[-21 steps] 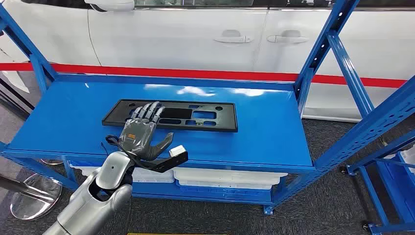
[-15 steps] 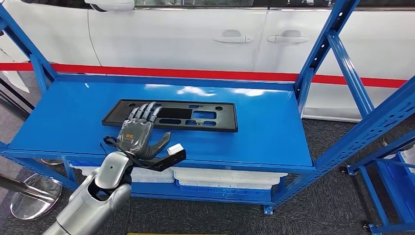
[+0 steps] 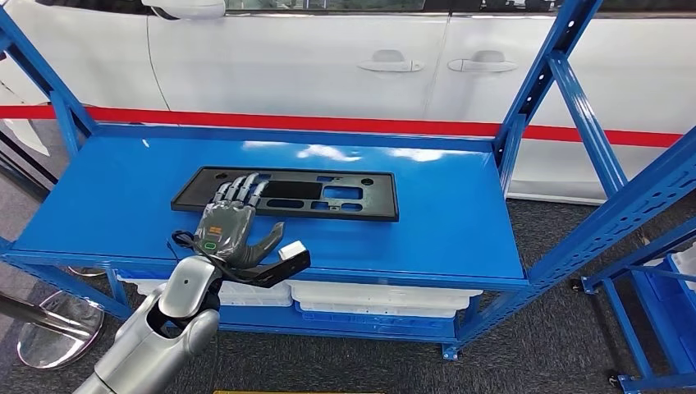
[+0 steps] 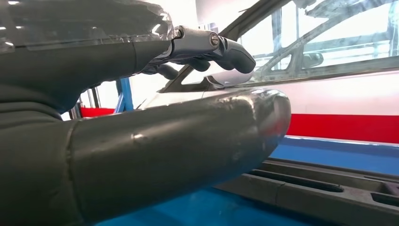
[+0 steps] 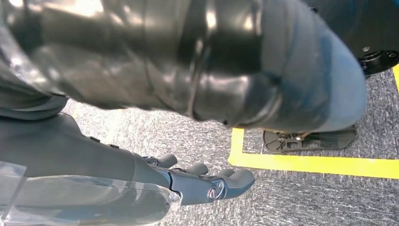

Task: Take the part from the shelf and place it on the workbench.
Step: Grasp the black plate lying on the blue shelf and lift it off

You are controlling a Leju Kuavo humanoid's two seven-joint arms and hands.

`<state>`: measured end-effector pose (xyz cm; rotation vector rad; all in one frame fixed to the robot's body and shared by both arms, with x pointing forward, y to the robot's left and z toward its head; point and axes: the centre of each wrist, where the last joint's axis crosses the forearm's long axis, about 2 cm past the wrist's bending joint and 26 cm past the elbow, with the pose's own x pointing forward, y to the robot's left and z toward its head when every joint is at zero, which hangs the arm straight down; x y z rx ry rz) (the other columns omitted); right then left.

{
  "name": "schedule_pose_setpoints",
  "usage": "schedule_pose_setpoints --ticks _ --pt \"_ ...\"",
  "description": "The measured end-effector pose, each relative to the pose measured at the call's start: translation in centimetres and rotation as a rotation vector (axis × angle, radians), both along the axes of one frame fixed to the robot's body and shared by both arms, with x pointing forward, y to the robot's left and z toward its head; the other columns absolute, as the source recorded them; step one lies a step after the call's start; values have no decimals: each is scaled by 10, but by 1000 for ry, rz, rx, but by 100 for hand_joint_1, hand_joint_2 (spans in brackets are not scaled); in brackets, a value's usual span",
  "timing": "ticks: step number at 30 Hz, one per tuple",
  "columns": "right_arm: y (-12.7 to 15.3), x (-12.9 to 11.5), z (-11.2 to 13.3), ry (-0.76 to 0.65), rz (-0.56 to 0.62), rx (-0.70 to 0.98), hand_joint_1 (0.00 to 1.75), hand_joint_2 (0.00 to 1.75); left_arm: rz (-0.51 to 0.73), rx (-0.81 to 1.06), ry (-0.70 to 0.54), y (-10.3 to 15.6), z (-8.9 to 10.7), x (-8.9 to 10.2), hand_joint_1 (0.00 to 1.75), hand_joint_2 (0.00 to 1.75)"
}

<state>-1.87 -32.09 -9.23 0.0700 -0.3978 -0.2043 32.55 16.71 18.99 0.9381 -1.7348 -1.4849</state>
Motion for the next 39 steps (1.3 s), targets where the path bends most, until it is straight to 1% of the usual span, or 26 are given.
schedule_pose_setpoints --ticks 21,27,39 --pt "1 0 -1 0 0 6 0 0 3 1 3 0 0 0 0 0" --pt "0 0 0 0 0 4 0 0 4 2 15 0 -4 -3 0 0" --pt "-2 0 0 1 3 0 0 0 11 7 20 2 -5 -2 0 0"
